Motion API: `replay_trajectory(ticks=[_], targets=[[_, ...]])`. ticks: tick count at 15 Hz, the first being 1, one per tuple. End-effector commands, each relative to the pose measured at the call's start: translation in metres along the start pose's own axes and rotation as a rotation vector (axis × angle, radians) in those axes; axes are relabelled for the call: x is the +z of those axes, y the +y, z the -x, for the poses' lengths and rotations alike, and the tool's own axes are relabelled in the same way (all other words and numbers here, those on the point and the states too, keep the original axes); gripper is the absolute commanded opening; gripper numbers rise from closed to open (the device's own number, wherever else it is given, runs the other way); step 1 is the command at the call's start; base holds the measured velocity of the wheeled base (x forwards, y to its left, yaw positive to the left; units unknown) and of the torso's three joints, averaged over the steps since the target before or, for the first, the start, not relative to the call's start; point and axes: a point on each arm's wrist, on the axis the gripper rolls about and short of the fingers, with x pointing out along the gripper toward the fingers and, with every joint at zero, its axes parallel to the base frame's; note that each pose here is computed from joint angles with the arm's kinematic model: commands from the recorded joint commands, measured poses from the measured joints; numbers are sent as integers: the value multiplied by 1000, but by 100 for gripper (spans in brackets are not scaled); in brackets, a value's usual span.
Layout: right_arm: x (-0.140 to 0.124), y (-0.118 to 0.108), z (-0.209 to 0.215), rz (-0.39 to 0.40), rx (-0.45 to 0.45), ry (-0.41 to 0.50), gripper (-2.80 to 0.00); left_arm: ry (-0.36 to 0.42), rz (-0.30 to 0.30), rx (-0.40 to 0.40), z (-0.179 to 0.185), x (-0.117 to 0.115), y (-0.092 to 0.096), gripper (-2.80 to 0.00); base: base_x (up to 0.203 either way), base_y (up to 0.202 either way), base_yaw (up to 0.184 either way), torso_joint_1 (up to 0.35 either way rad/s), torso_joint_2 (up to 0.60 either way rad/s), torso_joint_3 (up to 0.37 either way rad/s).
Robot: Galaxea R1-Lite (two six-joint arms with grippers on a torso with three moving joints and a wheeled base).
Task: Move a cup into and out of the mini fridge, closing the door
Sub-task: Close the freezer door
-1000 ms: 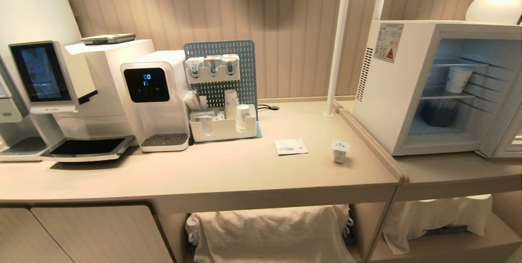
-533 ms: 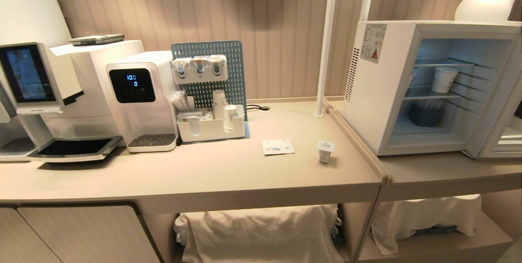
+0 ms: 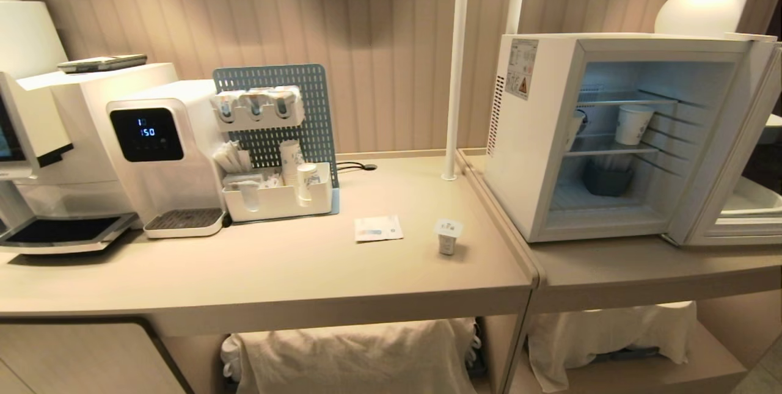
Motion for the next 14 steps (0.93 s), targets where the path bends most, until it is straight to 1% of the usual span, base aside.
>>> replay_trajectory(ticks=[1, 4, 6, 9, 14], targets=[[0, 0, 0, 1, 1, 5, -280, 0, 0, 1, 0, 0, 0, -280, 190, -186, 0, 12, 9, -2], [0, 0, 0, 1, 1, 5, -280, 0, 0, 1, 0, 0, 0, -280, 199, -199, -2, 1, 0, 1], [-1, 0, 0, 0, 2, 13, -280, 0, -1, 1, 0, 0, 0, -280, 112, -156, -6, 9, 2, 2], [-1, 0, 0, 2, 2, 14, -280, 0, -1, 1, 0, 0, 0, -280, 6, -124, 1, 9, 4, 2], [-1, 0, 0, 0, 2, 14, -280, 4, -4, 1, 0, 0, 0, -280, 0, -196, -1, 1, 4, 4]])
